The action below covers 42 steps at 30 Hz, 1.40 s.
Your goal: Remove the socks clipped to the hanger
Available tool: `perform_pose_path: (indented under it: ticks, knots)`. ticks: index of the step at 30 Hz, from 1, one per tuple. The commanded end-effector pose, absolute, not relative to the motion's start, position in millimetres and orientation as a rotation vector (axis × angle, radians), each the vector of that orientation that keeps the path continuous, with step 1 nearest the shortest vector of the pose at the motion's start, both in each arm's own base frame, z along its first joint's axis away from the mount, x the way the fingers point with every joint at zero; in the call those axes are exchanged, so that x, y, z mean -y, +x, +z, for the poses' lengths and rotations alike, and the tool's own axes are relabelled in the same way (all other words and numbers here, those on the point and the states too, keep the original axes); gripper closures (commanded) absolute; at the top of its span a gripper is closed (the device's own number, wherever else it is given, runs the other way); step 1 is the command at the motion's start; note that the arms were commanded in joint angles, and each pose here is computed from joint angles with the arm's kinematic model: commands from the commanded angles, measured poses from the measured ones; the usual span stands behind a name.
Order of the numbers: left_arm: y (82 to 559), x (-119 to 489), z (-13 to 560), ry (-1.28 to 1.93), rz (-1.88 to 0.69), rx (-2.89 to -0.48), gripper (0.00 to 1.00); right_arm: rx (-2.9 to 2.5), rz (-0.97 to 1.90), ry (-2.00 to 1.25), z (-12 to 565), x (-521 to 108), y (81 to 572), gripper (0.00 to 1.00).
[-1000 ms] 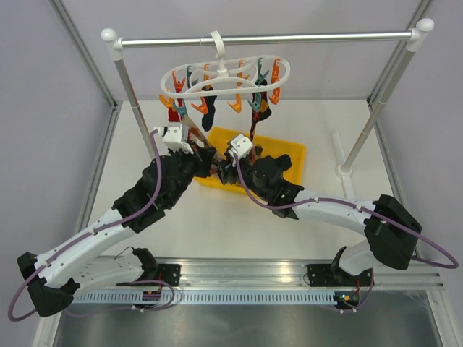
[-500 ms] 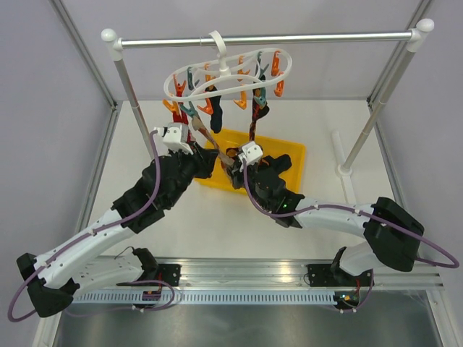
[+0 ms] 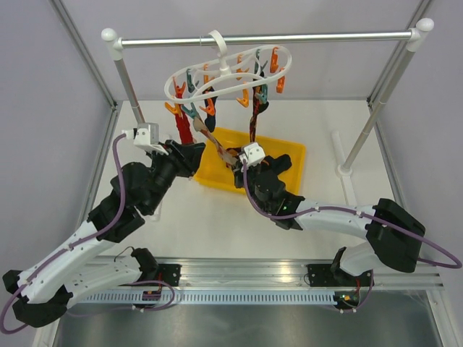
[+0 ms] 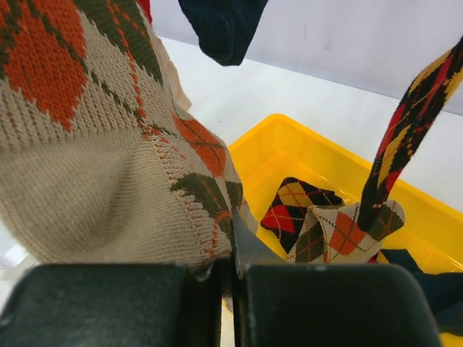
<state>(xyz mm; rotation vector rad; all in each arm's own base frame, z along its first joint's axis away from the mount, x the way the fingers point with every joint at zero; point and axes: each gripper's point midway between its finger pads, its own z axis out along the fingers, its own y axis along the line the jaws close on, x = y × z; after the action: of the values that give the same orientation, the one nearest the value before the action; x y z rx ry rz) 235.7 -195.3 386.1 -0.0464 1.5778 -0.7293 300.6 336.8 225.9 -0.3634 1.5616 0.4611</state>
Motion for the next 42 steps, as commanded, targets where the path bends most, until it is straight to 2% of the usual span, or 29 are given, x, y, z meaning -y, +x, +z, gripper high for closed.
perform_pose_path:
  ticks: [1, 7, 11, 14, 26, 42]
  knots:
    - [237, 180, 424, -0.150, -0.742, -1.495, 0.57, -1.516, 0.467, -0.319, 246, -336, 300, 0.99]
    - [241, 179, 454, -0.179, -0.760, -1.428, 0.55, -1.524, 0.441, -0.316, 243, -339, 302, 0.99]
    - [247, 185, 465, -0.172, -0.752, -1.415, 0.46, -1.518, 0.433, -0.311, 246, -340, 302, 0.99]
    - [251, 184, 473, -0.187, -0.732, -1.403, 0.44, -1.517, 0.431, -0.314, 247, -341, 303, 0.99]
    - [262, 176, 474, -0.255, -0.668, -1.396, 0.48, -1.518, 0.421, -0.326, 249, -344, 302, 0.99]
    - [263, 164, 468, -0.279, -0.605, -1.413, 0.45, -1.518, 0.429, -0.329, 251, -345, 301, 0.99]
